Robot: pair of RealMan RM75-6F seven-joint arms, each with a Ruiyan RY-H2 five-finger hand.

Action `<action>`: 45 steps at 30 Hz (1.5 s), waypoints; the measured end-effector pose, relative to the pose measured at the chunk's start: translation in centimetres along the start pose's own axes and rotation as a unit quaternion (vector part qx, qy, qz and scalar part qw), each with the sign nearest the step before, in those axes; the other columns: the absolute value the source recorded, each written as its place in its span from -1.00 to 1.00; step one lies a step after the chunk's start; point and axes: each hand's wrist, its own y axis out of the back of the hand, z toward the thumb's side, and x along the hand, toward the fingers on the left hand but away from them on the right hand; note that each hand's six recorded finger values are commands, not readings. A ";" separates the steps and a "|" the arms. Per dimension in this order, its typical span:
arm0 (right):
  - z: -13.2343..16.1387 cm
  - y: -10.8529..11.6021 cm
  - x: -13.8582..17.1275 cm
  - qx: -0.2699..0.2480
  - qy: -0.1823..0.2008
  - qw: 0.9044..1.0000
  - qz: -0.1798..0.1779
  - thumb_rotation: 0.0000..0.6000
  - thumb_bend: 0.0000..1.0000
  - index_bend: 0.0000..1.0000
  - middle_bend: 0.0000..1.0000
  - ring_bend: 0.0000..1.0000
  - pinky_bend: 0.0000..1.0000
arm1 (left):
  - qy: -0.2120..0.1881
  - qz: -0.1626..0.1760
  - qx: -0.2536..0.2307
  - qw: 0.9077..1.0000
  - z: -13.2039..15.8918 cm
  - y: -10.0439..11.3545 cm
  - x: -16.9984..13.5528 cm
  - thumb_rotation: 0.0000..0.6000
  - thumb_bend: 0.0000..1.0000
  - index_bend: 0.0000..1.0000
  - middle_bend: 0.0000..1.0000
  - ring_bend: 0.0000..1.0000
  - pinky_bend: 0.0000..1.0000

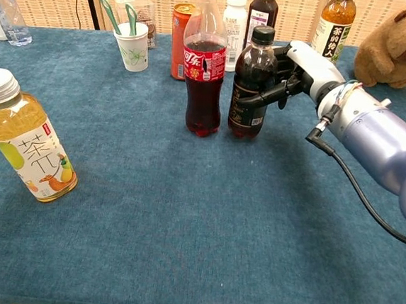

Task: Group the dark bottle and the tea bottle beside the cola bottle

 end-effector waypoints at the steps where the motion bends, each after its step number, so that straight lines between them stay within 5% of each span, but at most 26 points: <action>1: 0.0 0.0 0.0 -0.002 -0.001 1.000 0.000 1.00 -0.28 0.27 0.32 0.40 0.26 | 0.000 0.000 0.000 1.000 0.0 0.0 0.0 1.00 -0.96 -1.00 -1.00 -1.00 -1.00; 10: -0.2 -0.2 -0.1 0.007 0.005 1.000 0.000 1.00 -0.35 0.24 0.30 0.35 0.24 | 0.003 0.003 -0.006 1.000 -0.2 0.3 0.0 1.00 -0.96 -1.00 -1.00 -1.00 -1.00; 16: -0.4 -0.9 0.1 0.020 0.010 0.999 0.028 1.00 -0.99 -0.29 -0.31 -0.17 -0.11 | 0.003 0.004 -0.011 1.000 -0.4 0.4 -0.1 1.00 -0.96 -1.00 -1.00 -1.00 -1.00; 19: -0.6 -0.9 0.2 0.035 0.016 0.999 0.039 1.00 -1.00 -0.44 -0.46 -0.35 -0.22 | 0.002 0.004 -0.012 1.000 -0.4 0.5 -0.1 1.00 -0.96 -1.00 -1.00 -1.00 -1.00; 32: -0.6 0.3 0.3 0.063 0.025 0.998 0.016 1.00 -1.00 -0.53 -0.56 -0.40 -0.27 | 0.000 0.006 -0.014 1.000 -0.4 0.6 -0.3 1.00 -0.96 -1.00 -1.00 -1.00 -1.00; 45: 1.2 0.0 1.8 0.073 0.052 0.995 0.038 1.00 -1.00 -0.75 -0.81 -0.53 -0.42 | -0.002 0.009 -0.021 1.000 -0.5 0.8 -0.6 1.00 -0.96 -1.00 -1.00 -1.00 -1.00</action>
